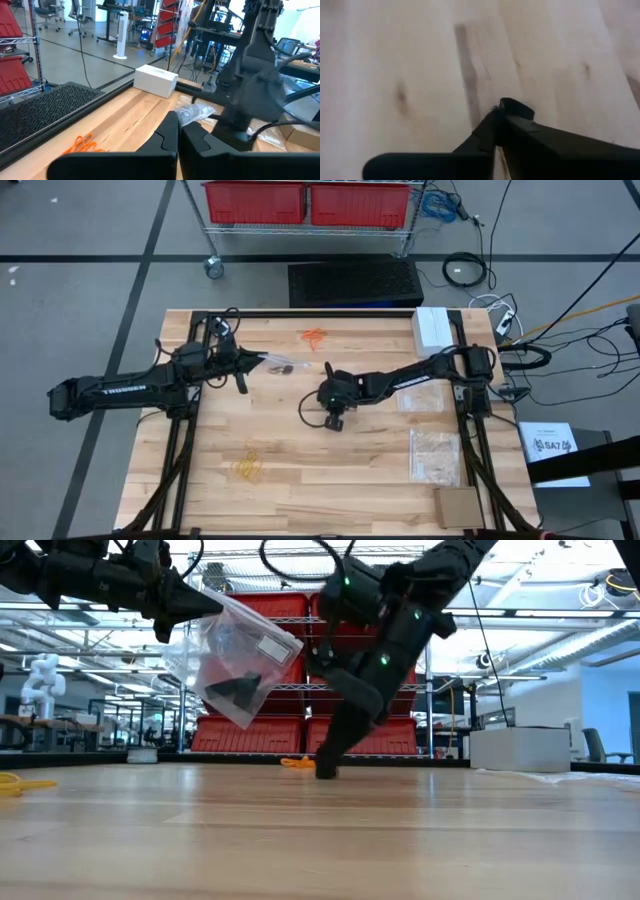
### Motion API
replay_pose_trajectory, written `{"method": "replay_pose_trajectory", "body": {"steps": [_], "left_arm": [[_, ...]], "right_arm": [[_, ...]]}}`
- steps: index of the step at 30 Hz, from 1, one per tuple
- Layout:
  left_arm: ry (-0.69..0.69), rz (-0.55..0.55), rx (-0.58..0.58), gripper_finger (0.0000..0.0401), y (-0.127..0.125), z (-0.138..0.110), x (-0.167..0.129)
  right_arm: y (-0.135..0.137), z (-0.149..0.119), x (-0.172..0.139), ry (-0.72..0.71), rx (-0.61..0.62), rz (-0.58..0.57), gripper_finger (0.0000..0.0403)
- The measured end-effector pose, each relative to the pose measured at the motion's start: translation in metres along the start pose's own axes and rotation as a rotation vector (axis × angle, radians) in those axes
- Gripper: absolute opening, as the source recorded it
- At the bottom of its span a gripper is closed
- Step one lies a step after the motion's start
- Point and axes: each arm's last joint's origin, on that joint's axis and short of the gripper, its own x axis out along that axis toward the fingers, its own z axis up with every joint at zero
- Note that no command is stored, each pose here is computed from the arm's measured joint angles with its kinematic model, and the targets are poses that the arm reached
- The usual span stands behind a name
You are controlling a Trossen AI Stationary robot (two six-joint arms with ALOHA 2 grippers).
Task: Sort rubber bands
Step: Put the black rubber band on the zip bag
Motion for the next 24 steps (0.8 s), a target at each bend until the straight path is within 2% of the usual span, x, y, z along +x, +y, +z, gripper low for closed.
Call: {"method": "replay_pose_trajectory", "body": {"steps": [3, 5, 9, 13, 16, 24], "left_arm": [[0.004, 0.001, 0.000, 0.0000, 0.000, 0.000, 0.000], [0.006, 0.002, 0.000, 0.0000, 0.000, -0.001, 0.001], [0.010, 0.002, 0.000, 0.0000, 0.000, -0.001, 0.001], [0.010, 0.002, 0.000, 0.0000, 0.000, -0.001, 0.001], [0.010, 0.002, -0.001, 0.0000, 0.000, -0.001, 0.001], [0.012, 0.003, -0.001, 0.0000, 0.000, -0.001, 0.001]], "right_arm": [[0.013, 0.022, -0.015, -0.080, -0.051, 0.013, 0.0004], [0.022, 0.042, -0.028, -0.159, -0.103, -0.021, 0.0003], [0.036, 0.076, -0.055, -0.271, -0.224, -0.183, 0.0002], [0.039, 0.103, -0.078, -0.395, -0.284, -0.379, 0.0001], [0.039, 0.111, -0.084, -0.448, -0.335, -0.441, 0.0001], [0.036, 0.114, -0.085, -0.455, -0.385, -0.489, 0.0000]]}}
